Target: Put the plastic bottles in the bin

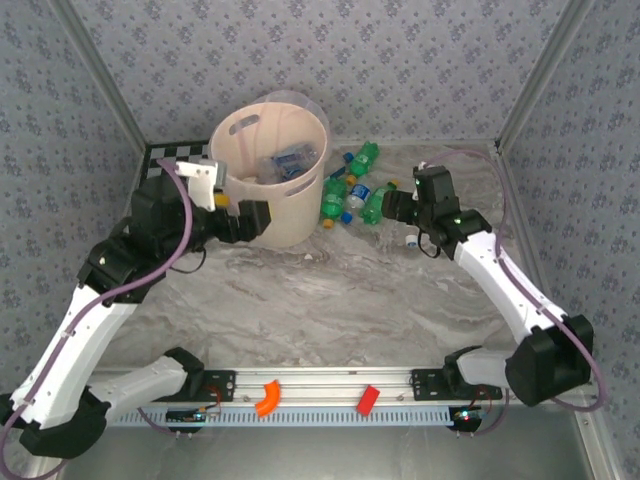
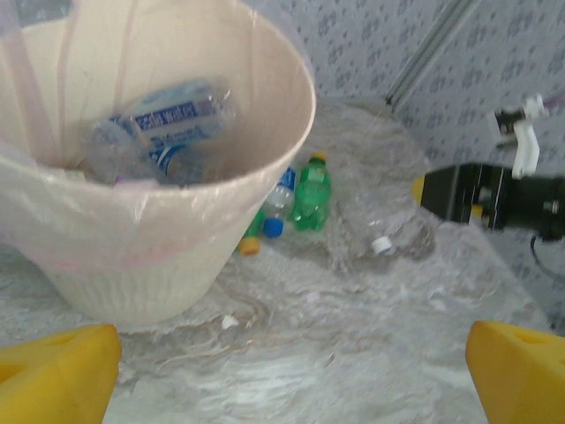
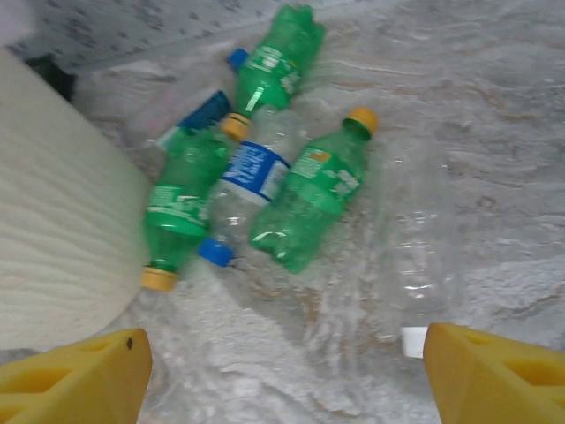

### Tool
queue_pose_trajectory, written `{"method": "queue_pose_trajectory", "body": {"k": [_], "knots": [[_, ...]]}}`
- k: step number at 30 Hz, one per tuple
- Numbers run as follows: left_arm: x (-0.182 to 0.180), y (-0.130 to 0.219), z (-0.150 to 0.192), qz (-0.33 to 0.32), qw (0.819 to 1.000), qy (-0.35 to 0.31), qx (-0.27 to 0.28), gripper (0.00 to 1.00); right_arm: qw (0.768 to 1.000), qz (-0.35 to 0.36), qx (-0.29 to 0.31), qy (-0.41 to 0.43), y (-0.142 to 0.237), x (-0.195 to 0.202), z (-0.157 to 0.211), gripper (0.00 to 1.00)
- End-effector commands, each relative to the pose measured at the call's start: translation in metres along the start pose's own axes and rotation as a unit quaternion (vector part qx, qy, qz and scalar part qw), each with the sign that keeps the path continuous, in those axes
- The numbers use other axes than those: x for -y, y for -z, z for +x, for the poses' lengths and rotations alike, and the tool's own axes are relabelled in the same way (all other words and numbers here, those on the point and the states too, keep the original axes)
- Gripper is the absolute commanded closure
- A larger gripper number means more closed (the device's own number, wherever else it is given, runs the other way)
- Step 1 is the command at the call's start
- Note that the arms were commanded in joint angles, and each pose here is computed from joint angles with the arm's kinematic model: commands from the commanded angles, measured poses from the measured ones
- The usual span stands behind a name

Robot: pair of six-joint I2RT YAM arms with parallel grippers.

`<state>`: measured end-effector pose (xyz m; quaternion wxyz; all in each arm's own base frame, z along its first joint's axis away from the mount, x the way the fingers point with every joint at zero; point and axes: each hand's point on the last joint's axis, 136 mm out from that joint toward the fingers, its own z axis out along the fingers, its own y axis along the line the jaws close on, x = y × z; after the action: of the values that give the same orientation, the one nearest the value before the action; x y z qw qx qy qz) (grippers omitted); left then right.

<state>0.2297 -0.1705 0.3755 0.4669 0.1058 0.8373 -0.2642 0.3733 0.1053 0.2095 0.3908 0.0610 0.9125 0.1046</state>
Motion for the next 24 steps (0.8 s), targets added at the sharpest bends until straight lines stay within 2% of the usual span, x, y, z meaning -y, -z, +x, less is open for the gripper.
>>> {"method": "queue_pose_trajectory", "body": {"k": [1,5,12,24], "knots": [[-0.004,0.007,0.008,-0.010,0.999,-0.031,0.006,0.00,0.999,0.015,-0.027,-0.013,-0.015,0.012,0.003,0.30],[-0.007,0.008,0.017,-0.010,0.999,-0.033,0.002,0.00,0.997,0.040,-0.057,-0.026,-0.041,0.032,0.017,0.31],[-0.011,0.007,0.022,-0.017,0.999,-0.035,-0.003,0.00,0.993,0.073,-0.088,-0.041,-0.073,0.059,0.032,0.24],[-0.019,-0.001,0.024,-0.042,0.999,-0.028,-0.016,0.00,0.988,0.090,-0.116,-0.049,-0.096,0.077,0.063,0.23]]}}
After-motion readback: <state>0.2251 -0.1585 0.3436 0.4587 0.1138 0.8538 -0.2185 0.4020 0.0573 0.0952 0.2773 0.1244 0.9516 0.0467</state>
